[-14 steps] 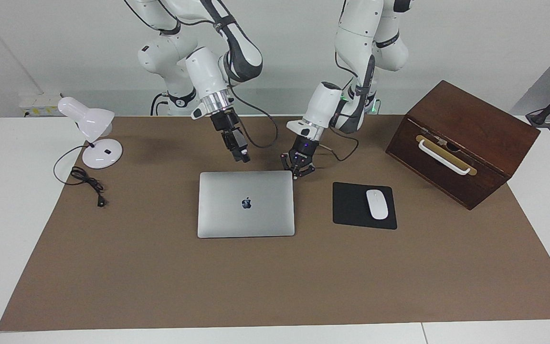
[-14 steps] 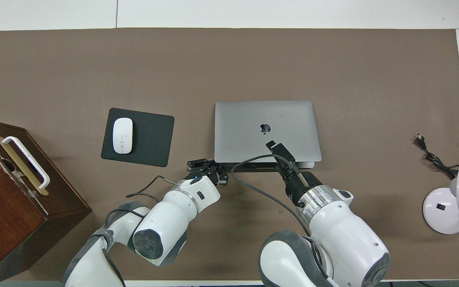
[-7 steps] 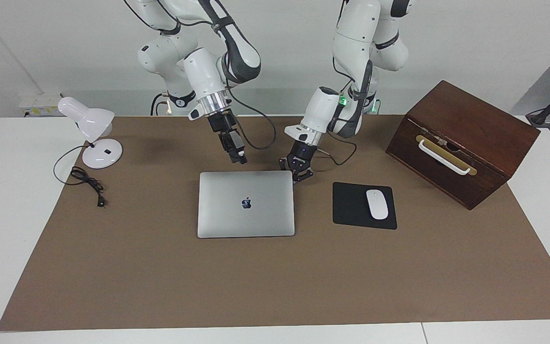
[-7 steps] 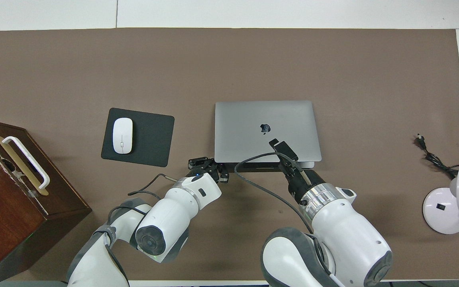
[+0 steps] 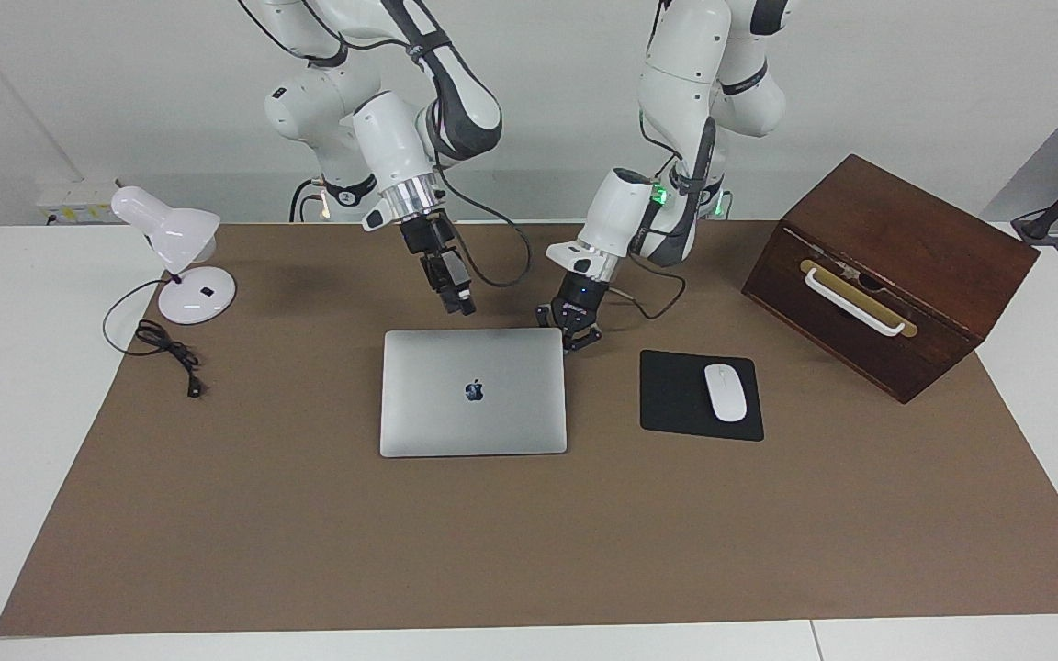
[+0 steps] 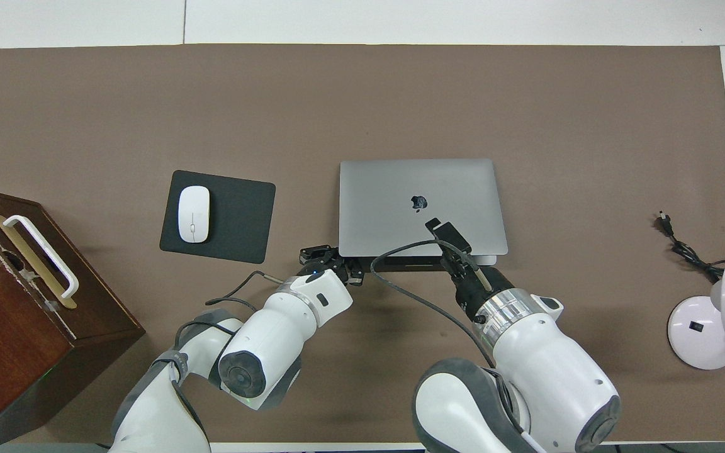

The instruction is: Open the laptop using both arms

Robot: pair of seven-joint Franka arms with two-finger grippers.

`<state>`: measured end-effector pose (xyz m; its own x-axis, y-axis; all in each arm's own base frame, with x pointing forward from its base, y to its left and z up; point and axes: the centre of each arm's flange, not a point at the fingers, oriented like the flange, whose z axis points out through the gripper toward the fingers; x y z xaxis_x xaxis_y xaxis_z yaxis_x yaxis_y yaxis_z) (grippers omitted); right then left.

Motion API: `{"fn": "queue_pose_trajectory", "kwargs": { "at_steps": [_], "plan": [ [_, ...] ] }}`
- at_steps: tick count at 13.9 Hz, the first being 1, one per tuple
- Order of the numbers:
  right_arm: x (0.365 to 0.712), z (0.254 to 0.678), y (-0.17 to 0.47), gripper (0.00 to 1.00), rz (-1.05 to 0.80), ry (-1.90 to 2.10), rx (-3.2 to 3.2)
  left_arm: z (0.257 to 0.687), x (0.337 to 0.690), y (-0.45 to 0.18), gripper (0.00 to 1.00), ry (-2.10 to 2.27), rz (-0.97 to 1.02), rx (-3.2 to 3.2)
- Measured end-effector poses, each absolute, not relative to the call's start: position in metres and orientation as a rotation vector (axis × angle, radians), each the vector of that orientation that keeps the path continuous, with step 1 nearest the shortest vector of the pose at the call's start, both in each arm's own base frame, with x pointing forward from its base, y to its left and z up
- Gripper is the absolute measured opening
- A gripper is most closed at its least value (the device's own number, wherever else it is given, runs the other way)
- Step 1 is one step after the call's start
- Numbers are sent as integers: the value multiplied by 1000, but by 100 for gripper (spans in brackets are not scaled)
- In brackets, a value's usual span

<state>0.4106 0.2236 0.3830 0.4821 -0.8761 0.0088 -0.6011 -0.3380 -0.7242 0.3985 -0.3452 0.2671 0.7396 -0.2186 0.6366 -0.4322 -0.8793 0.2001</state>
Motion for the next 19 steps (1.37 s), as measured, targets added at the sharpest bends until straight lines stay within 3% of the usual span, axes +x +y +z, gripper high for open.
{"fn": "queue_pose_trajectory", "kwargs": {
  "at_steps": [19],
  "plan": [
    [391,341,254,100,-400,1348,-2059,267,399,-345,1,-506,894,2605]
  ]
}}
